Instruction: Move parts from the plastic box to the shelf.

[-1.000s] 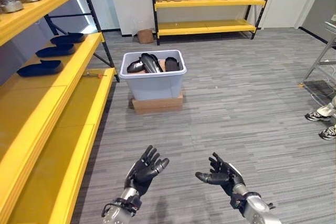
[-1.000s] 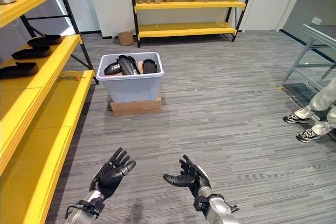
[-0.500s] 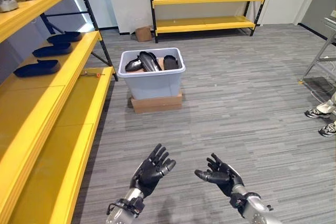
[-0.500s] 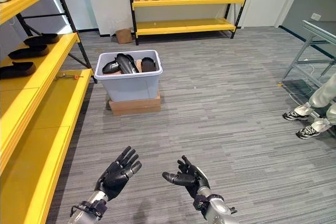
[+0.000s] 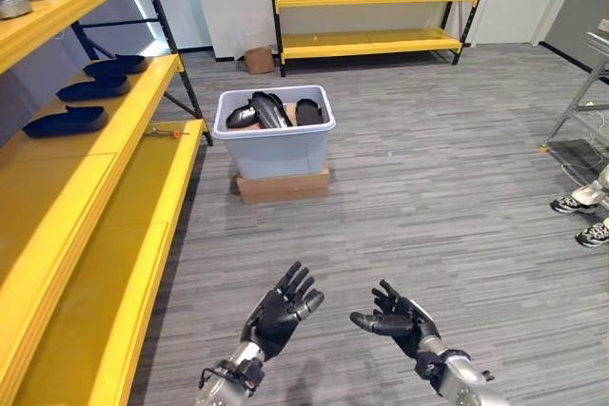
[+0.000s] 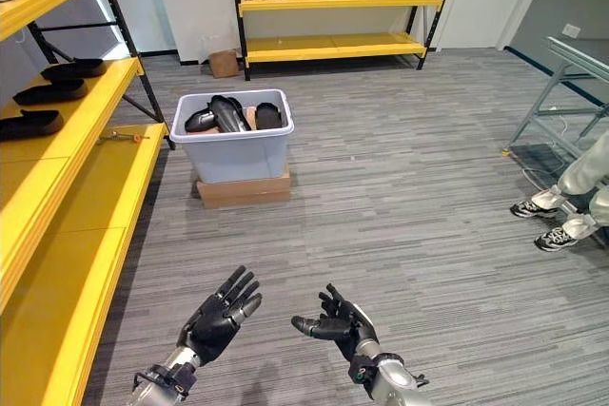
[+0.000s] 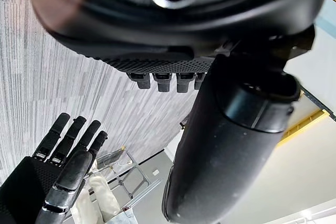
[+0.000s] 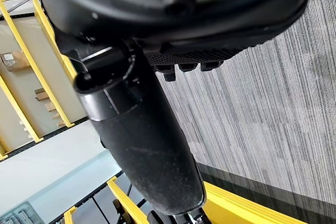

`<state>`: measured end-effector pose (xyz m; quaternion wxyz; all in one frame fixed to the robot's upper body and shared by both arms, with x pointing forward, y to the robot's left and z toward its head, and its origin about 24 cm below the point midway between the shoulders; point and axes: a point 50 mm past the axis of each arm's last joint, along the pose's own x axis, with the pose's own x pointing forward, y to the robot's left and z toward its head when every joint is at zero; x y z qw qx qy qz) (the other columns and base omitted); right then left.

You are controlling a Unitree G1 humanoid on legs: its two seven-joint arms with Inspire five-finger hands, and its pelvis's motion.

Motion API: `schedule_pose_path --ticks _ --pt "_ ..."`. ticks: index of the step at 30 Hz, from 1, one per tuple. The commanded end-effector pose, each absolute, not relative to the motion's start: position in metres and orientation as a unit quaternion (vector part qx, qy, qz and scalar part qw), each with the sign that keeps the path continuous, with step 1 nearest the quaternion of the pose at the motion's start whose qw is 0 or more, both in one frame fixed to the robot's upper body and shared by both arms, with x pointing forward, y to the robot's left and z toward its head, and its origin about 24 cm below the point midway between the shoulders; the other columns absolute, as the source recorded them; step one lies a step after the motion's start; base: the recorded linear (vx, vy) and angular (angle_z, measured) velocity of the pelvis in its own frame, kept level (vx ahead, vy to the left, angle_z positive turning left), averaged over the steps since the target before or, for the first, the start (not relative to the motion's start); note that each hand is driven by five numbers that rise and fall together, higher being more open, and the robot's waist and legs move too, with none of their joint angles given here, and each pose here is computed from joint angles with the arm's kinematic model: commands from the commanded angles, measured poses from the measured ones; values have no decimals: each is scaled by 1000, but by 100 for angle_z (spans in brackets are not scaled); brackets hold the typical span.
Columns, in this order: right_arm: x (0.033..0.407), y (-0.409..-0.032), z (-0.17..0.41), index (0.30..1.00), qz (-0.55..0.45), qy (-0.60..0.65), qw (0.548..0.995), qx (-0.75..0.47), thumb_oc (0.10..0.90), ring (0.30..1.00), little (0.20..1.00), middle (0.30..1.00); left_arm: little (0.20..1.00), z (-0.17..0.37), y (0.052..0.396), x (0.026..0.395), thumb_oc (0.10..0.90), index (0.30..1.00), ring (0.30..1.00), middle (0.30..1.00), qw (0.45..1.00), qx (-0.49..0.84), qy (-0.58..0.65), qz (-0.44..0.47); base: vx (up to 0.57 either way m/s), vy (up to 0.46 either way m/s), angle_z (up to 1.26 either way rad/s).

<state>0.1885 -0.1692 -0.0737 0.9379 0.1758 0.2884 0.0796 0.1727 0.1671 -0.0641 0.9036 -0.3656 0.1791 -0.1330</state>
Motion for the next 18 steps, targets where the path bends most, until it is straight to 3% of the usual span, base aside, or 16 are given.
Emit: schedule_pose_path --ticks 1,13,18 --pt "224 -156 -26 1000 143 161 962 166 900 1000 1000 1000 1000 -28 165 206 900 1000 1000 1000 903 -393 59 -165 0 0 0" --pt "224 -158 -23 1000 142 155 963 171 900 1000 1000 1000 1000 -32 176 206 900 1000 1000 1000 907 -399 59 -119 11 42 1" --pt "225 -160 -21 1000 141 151 965 164 900 1000 1000 1000 1000 -34 170 206 900 1000 1000 1000 881 -455 57 -118 38 127 5"
